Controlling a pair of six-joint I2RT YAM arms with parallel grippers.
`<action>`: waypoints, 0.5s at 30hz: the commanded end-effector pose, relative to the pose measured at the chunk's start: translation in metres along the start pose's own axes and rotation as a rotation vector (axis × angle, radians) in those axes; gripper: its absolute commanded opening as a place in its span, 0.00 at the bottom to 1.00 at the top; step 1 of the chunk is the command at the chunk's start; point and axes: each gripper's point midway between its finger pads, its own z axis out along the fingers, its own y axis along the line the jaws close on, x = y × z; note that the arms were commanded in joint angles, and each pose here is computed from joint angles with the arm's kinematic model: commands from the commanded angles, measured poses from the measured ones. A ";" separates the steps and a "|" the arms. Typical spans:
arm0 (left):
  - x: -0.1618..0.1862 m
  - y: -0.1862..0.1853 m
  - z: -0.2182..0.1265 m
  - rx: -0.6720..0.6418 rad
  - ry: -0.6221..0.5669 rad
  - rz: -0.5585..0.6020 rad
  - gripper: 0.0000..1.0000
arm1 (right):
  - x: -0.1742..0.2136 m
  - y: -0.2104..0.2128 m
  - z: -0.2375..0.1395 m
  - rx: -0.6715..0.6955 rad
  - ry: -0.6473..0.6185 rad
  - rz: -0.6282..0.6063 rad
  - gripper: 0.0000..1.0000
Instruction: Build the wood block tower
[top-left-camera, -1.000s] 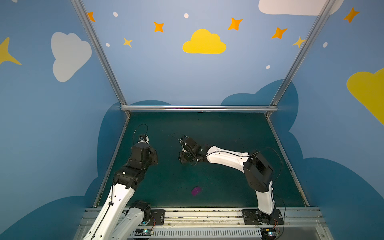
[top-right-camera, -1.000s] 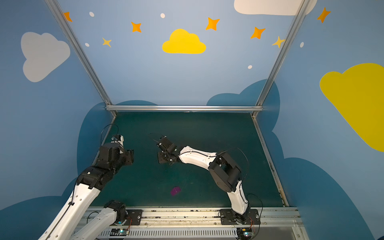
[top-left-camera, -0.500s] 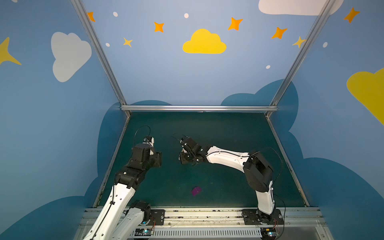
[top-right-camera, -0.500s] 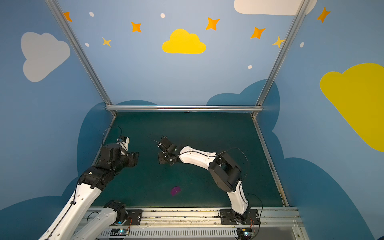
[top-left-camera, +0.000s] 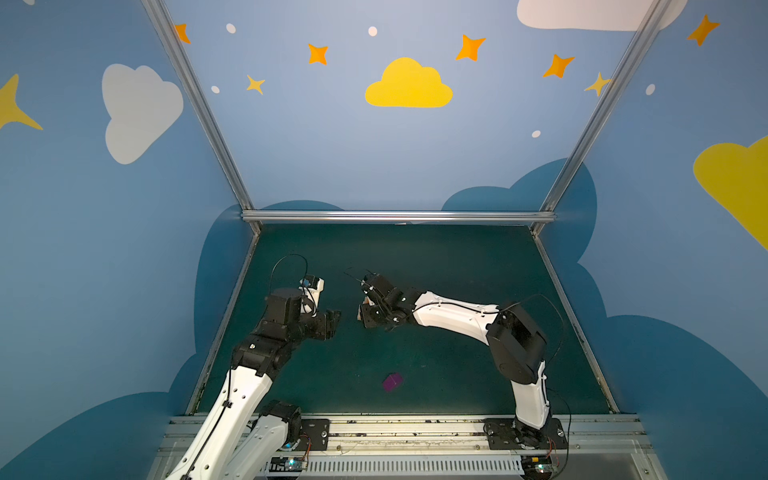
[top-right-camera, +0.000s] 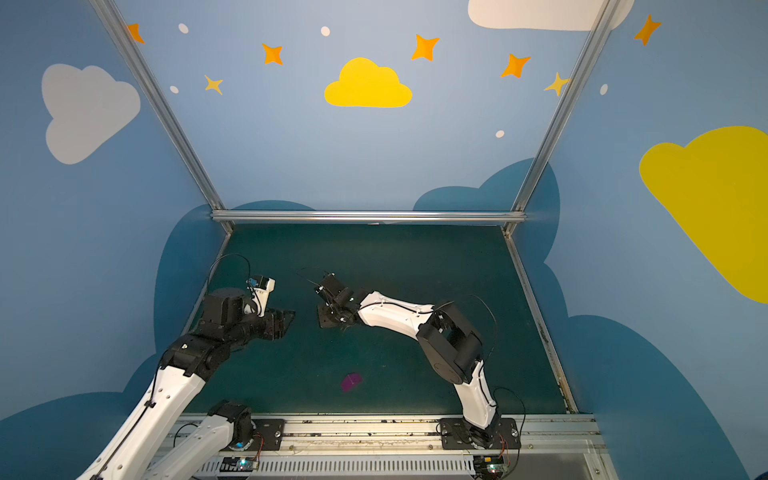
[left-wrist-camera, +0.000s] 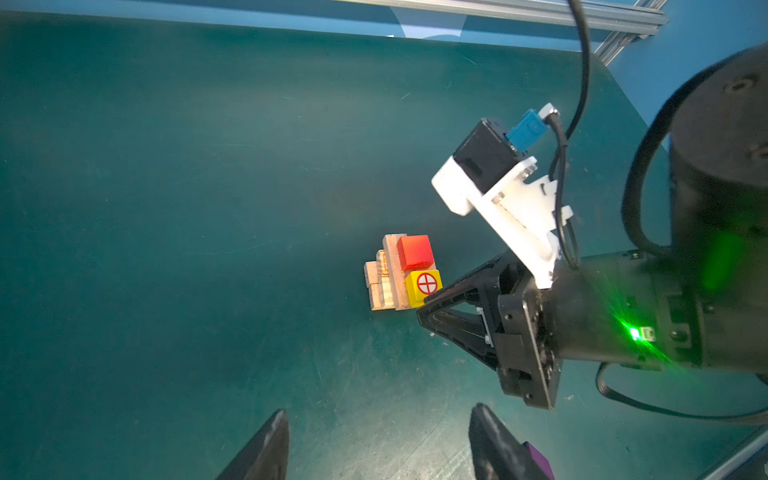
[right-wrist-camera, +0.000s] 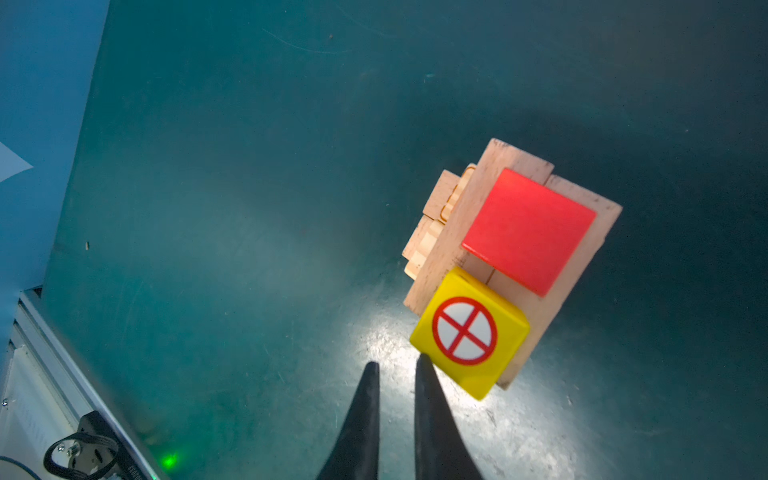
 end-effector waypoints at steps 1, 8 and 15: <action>0.000 -0.001 0.001 0.010 -0.003 0.015 0.68 | -0.001 -0.004 0.003 0.017 0.006 0.004 0.14; -0.001 -0.001 0.001 0.009 -0.004 0.015 0.69 | -0.001 -0.006 0.003 0.024 0.006 0.003 0.14; 0.000 0.000 0.002 0.003 -0.001 0.014 0.70 | -0.002 -0.004 0.003 0.019 0.005 -0.001 0.15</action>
